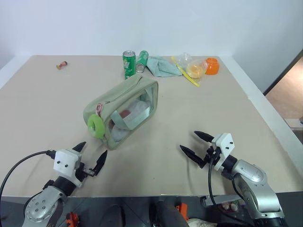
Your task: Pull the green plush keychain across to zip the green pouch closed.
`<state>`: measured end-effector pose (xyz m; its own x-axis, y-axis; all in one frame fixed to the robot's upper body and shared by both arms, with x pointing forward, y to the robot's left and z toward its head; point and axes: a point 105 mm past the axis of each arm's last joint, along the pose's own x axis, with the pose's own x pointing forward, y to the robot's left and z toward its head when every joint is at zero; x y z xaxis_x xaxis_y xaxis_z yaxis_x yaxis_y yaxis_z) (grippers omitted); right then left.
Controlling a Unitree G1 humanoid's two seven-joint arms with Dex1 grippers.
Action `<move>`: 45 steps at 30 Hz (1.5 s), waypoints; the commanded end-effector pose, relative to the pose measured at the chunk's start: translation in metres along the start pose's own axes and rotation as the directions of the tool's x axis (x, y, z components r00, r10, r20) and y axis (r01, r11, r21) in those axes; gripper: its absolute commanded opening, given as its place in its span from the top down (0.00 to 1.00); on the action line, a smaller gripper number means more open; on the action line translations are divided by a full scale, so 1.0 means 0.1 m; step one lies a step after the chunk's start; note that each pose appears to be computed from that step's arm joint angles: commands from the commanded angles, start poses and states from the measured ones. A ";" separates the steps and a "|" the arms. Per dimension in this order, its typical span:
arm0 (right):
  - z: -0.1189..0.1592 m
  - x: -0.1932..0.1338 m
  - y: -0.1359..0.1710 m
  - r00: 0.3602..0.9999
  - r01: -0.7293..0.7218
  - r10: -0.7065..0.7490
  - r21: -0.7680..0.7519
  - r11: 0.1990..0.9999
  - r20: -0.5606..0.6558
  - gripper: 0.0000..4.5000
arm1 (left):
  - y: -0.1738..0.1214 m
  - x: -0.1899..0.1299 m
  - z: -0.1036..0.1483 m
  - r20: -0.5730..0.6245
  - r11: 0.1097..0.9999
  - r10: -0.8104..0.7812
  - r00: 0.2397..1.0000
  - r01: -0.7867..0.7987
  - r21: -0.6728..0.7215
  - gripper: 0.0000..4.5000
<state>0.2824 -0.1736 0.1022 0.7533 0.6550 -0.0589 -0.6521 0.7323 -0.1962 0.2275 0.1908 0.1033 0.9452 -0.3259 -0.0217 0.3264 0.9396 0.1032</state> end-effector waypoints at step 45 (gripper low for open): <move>1.00 1.43 -0.47 0.888 -0.436 0.457 -0.224 0.872 0.049 0.00 | -0.23 -0.28 0.46 0.147 0.990 -0.140 0.979 0.139 0.014 0.00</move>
<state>0.4089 -0.1012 0.1789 0.3758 0.9187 -0.1212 -0.8962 0.3270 -0.3000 0.1964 0.1794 0.1392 0.8859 -0.4554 0.0887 0.4508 0.8901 0.0674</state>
